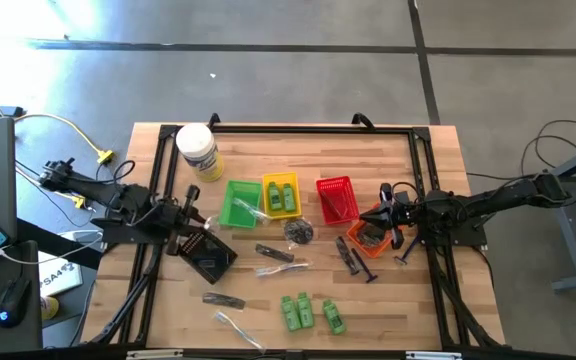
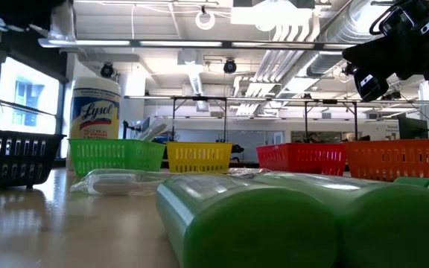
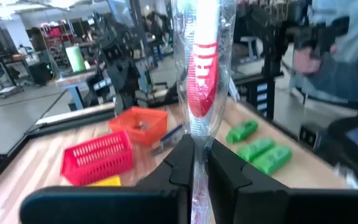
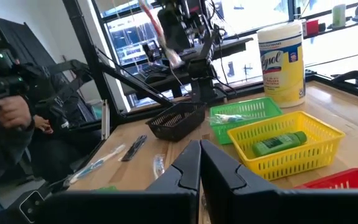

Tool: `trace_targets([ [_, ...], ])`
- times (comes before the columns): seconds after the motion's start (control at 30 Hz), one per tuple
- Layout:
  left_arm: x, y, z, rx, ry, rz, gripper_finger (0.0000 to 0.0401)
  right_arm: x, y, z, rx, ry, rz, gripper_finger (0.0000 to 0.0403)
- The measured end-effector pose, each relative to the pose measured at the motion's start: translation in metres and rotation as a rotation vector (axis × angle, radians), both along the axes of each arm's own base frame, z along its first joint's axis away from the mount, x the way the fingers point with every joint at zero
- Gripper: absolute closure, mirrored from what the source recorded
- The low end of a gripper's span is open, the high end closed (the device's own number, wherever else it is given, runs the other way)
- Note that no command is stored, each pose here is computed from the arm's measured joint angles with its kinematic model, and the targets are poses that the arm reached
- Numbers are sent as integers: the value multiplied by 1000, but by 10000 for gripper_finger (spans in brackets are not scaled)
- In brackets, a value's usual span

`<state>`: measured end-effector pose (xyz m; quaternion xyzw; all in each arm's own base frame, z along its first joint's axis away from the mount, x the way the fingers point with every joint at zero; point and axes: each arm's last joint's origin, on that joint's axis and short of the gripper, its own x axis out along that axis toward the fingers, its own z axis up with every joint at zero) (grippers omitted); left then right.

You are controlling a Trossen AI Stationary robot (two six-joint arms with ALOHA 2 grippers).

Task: Pick & Place Travel size toiletries
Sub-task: Put the red toothbrush into green basket

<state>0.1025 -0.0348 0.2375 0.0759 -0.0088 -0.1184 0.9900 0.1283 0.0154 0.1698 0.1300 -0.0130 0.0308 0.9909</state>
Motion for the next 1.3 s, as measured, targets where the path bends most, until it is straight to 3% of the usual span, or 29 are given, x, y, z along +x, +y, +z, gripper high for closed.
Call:
trace_targets([
  [0.27, 2, 0, -38, 53, 53, 5, 379, 0, -1, 0, 1, -1, -44, 401],
  [0.77, 3, -1, -63, 43, 95, 0, 379, 0, -2, 0, 56, 0, -51, 401],
  [1.03, 4, -1, -48, 4, 26, 28, 379, 2, -1, -4, 57, 33, -51, 401],
  [1.3, 4, 3, 12, -17, 24, 142, 379, 5, -1, -3, 41, 15, -51, 401],
])
